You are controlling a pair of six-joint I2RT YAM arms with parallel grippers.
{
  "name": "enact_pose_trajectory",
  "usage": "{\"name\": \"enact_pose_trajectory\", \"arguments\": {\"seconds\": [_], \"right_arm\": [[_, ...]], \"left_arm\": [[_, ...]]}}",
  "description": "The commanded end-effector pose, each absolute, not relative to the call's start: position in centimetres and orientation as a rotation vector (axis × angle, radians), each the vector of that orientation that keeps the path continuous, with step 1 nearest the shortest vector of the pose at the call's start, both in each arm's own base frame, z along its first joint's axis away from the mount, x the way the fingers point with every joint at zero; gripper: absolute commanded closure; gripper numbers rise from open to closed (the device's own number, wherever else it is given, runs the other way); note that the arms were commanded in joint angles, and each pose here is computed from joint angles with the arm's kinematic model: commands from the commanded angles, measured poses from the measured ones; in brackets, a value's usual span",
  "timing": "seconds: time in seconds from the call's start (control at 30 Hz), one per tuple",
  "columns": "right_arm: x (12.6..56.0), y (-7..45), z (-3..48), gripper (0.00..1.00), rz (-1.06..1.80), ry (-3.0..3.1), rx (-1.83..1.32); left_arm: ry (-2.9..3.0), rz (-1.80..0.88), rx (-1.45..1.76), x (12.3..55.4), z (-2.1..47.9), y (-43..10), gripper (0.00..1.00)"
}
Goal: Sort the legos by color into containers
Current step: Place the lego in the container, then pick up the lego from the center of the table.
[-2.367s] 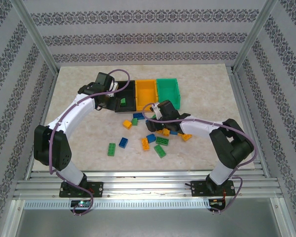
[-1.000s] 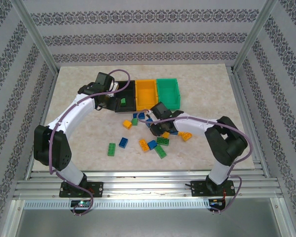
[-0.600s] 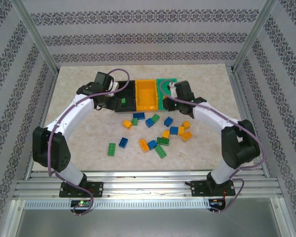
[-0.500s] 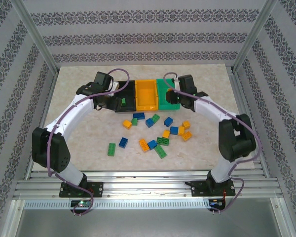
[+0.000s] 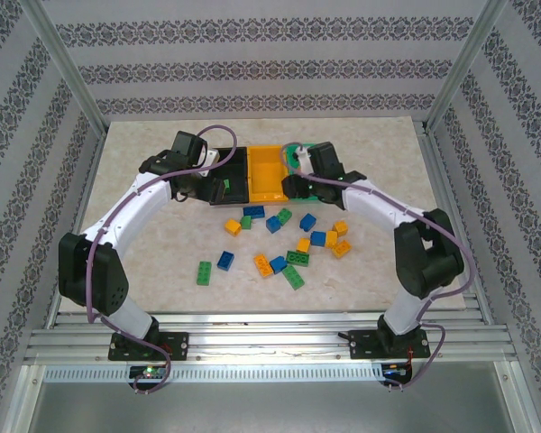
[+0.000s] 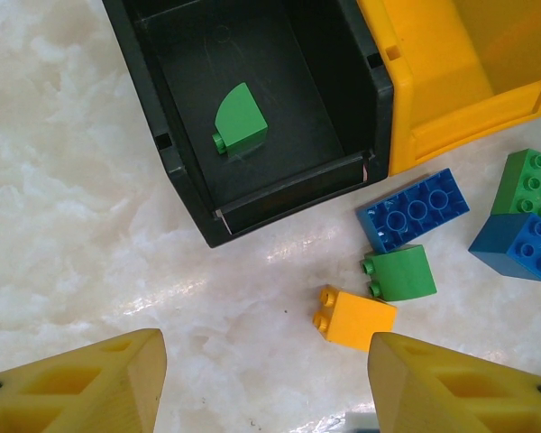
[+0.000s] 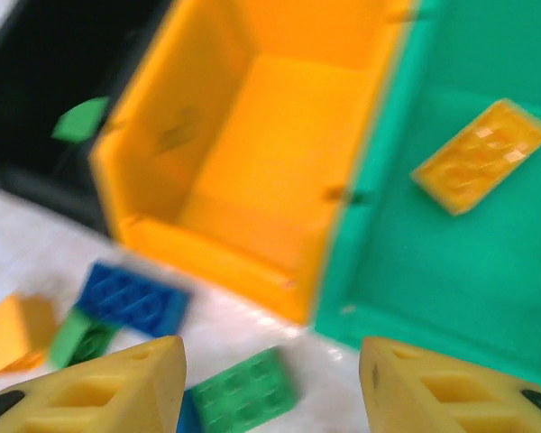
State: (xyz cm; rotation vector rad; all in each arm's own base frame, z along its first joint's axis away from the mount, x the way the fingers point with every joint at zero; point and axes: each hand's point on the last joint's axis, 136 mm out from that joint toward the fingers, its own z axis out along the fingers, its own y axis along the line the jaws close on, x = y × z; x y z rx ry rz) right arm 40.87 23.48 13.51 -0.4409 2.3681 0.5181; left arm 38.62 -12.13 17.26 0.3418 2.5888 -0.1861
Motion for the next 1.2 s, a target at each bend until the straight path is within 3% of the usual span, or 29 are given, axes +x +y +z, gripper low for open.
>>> {"name": "enact_pose_trajectory", "arguments": {"seconds": [0.0,0.57,0.73,0.87,1.17], "right_arm": [[37.4,25.6,12.7,0.44,0.569,2.385,-0.609],[33.5,29.0,5.2,0.44,0.382,2.561,-0.855],[33.4,29.1,4.1,0.51,0.299,2.577,-0.898],[33.6,29.4,4.9,0.63,0.307,2.554,-0.887],[38.7,29.9,12.0,0.64,0.436,2.396,-0.671]], "left_arm": [[2.568,-0.193,0.342,38.5,17.8,-12.2,0.39],[2.571,-0.19,0.346,38.5,17.7,-12.2,0.39],[2.574,-0.185,0.347,38.5,17.7,-12.1,0.39],[2.573,-0.185,0.348,38.5,17.7,-12.1,0.39],[2.578,-0.189,0.349,38.5,17.6,-12.2,0.39]]}}
